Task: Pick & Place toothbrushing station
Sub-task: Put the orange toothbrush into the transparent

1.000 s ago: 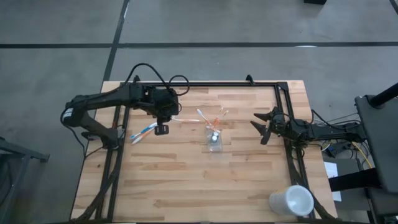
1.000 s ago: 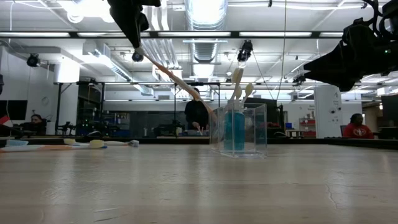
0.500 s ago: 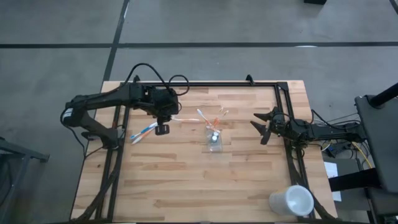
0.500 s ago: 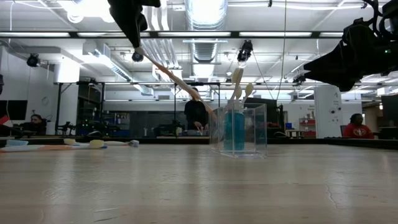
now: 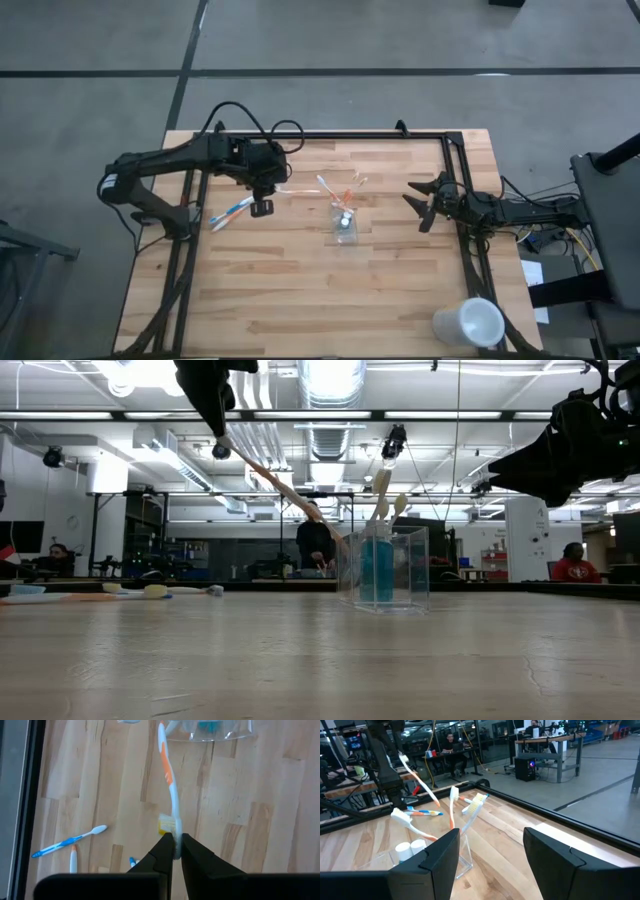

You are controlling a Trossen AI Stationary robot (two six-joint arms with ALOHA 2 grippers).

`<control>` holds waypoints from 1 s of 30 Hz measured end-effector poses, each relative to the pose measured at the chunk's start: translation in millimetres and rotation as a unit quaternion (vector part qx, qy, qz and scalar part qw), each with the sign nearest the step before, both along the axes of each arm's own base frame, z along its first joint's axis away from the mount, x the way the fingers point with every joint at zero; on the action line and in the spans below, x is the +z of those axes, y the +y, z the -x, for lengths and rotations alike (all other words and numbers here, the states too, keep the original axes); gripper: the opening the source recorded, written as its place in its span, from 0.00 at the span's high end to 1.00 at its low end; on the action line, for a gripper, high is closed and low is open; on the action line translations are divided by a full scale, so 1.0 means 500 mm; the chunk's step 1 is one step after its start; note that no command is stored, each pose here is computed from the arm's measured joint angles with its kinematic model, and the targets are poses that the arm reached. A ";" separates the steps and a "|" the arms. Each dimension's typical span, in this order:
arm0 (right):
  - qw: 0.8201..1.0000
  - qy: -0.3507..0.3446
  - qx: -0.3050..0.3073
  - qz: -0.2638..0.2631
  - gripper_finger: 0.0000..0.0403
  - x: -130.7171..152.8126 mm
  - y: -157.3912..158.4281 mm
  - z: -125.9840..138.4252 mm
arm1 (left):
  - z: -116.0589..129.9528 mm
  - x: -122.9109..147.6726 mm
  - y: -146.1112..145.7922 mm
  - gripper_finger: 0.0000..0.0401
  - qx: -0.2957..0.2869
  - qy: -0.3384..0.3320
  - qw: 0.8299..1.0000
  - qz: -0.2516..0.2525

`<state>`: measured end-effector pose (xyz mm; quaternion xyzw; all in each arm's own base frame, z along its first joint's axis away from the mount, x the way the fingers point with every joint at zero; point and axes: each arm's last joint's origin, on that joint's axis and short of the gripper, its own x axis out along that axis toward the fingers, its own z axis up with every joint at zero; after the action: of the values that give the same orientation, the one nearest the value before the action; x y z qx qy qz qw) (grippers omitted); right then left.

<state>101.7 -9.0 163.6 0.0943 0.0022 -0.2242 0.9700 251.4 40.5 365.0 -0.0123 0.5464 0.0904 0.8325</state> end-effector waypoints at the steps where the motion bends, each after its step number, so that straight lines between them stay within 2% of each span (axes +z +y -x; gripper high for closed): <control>1: 1.000 0.000 -0.005 0.000 0.47 0.000 -0.001 0.000 | 0.000 0.000 0.000 0.93 0.001 0.000 1.000 -0.001; 5: 0.998 0.001 -0.056 0.004 0.47 0.000 -0.006 0.003 | 0.000 0.000 0.001 0.93 0.011 0.001 1.000 -0.006; 17: 0.996 0.036 -0.052 0.068 0.47 0.000 -0.006 0.003 | 0.000 0.000 0.002 0.93 0.016 0.000 1.000 -0.007; 23: 1.000 -0.005 -0.019 -0.004 0.47 0.001 -0.002 0.000 | 0.000 0.000 0.002 0.93 0.016 0.000 1.000 -0.007; 27: 0.998 -0.011 0.067 -0.014 0.47 0.003 0.007 -0.004 | 0.000 0.000 0.002 0.93 0.011 0.001 1.000 -0.009; 30: 0.991 -0.055 0.118 -0.029 0.47 0.018 0.013 -0.007 | 0.000 0.000 0.002 0.93 0.009 0.002 1.000 -0.010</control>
<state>105.1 -2.5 172.6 0.1341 -0.0333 -0.1026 0.9851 251.2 41.3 364.9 -0.0089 0.5466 0.1037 0.8309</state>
